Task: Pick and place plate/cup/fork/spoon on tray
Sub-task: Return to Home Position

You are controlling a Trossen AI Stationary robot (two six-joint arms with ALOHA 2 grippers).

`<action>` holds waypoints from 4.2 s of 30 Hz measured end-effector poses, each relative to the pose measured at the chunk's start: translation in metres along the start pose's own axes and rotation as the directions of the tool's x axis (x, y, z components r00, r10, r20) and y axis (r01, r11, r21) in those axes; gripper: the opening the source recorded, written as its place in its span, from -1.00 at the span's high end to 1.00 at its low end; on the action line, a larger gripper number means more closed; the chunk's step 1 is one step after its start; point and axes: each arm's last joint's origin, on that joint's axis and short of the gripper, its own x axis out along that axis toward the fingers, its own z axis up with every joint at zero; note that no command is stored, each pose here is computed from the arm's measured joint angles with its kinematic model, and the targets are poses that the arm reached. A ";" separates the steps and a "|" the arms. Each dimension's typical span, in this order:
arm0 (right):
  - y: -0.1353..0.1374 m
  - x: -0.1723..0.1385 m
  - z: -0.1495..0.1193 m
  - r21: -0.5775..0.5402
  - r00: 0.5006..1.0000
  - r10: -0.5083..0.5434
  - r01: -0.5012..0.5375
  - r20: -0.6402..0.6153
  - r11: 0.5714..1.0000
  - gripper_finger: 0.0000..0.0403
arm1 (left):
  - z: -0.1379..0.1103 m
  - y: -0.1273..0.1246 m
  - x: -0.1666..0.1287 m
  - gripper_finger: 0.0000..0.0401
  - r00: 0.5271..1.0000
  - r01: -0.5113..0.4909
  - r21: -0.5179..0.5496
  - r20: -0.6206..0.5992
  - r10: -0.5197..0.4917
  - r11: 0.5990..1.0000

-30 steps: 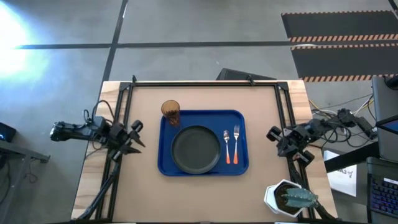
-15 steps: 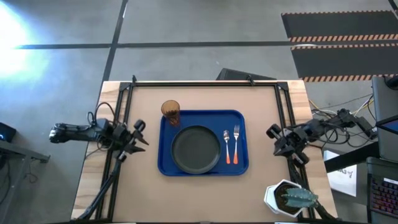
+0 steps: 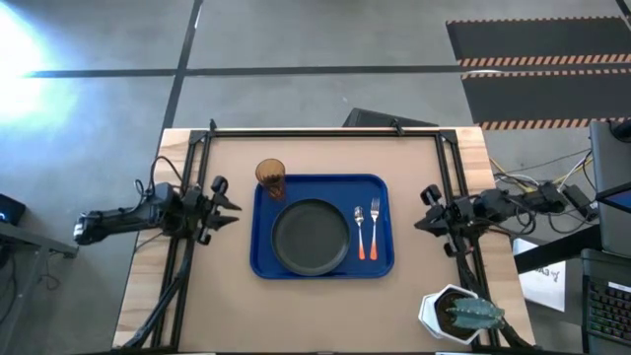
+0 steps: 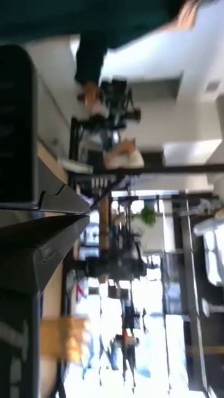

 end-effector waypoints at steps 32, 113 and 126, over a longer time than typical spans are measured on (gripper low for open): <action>-0.033 -0.007 -0.017 0.089 0.929 -0.334 0.350 -0.157 0.933 0.95 | -0.010 0.015 -0.006 0.47 0.989 -0.116 -0.114 -0.103 0.104 0.987; -0.039 -0.006 -0.043 0.010 0.840 -0.417 0.448 -0.347 0.894 0.95 | -0.025 0.023 -0.005 0.47 0.925 -0.305 0.000 -0.239 0.296 0.952; -0.040 -0.005 -0.043 0.031 0.840 -0.420 0.457 -0.344 0.889 0.95 | -0.007 0.021 -0.004 0.47 0.958 -0.274 0.119 -0.052 0.282 0.954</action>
